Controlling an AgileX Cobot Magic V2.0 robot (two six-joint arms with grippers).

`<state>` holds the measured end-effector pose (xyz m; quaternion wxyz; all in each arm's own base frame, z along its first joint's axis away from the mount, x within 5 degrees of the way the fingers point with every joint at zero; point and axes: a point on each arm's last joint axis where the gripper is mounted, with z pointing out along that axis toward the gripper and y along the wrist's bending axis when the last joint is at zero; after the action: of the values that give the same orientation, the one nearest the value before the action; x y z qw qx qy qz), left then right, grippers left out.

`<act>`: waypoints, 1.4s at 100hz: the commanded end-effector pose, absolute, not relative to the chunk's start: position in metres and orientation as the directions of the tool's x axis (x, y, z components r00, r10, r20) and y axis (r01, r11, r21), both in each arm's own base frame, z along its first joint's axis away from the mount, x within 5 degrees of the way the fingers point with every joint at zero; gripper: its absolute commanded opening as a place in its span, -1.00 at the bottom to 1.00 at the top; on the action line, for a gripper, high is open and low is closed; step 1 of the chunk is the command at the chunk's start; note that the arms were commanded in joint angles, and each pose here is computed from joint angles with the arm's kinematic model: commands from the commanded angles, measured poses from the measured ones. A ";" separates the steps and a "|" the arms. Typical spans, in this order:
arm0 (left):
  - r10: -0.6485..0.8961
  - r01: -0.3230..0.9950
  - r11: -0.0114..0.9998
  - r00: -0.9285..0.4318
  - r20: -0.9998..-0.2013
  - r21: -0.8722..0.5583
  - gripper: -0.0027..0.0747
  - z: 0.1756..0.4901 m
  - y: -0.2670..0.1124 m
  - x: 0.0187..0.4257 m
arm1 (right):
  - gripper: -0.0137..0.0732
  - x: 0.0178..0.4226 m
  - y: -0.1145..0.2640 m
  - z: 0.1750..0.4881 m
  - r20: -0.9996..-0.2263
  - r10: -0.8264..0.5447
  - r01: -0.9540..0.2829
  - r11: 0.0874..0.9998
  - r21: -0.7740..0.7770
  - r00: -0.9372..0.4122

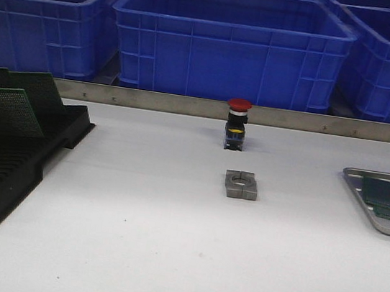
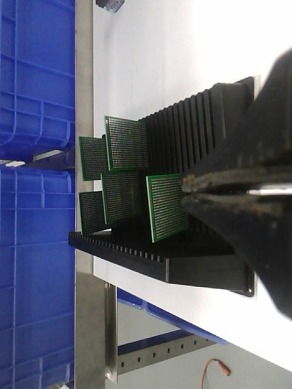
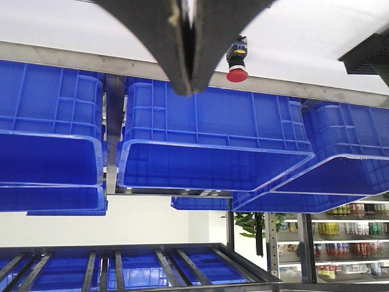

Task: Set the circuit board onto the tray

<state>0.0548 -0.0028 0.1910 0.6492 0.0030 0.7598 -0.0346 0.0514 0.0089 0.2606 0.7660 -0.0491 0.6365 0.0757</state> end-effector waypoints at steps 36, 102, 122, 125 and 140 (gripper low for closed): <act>-0.055 0.053 0.997 -0.092 -0.994 -0.061 -0.98 0.184 -0.003 0.055 | -0.95 0.051 0.000 0.269 -0.971 0.033 -0.065 0.998 0.018 0.238; -0.055 0.053 0.997 -0.092 -0.994 -0.061 -0.98 0.184 -0.003 0.055 | -0.95 0.053 -0.006 0.215 -0.987 -0.023 0.116 0.993 -0.004 0.161; -0.055 0.053 0.997 -0.092 -0.994 -0.061 -0.98 0.184 -0.003 0.055 | -0.95 0.053 -0.006 0.212 -0.991 -0.017 0.119 0.993 -0.001 0.134; -0.055 0.053 0.997 -0.092 -0.994 -0.061 -0.98 0.184 -0.003 0.055 | -0.95 0.053 -0.006 0.212 -0.992 -0.014 0.120 0.993 0.002 0.128; -0.055 0.053 0.997 -0.092 -0.994 -0.061 -0.98 0.184 -0.003 0.055 | -0.95 0.053 -0.006 0.210 -0.994 0.006 0.112 0.994 0.018 0.109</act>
<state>0.0549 -0.0028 0.1913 0.6506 0.0030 0.7586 -0.0348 0.0565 -0.0073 0.1989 0.7091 0.0488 0.7023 -0.0396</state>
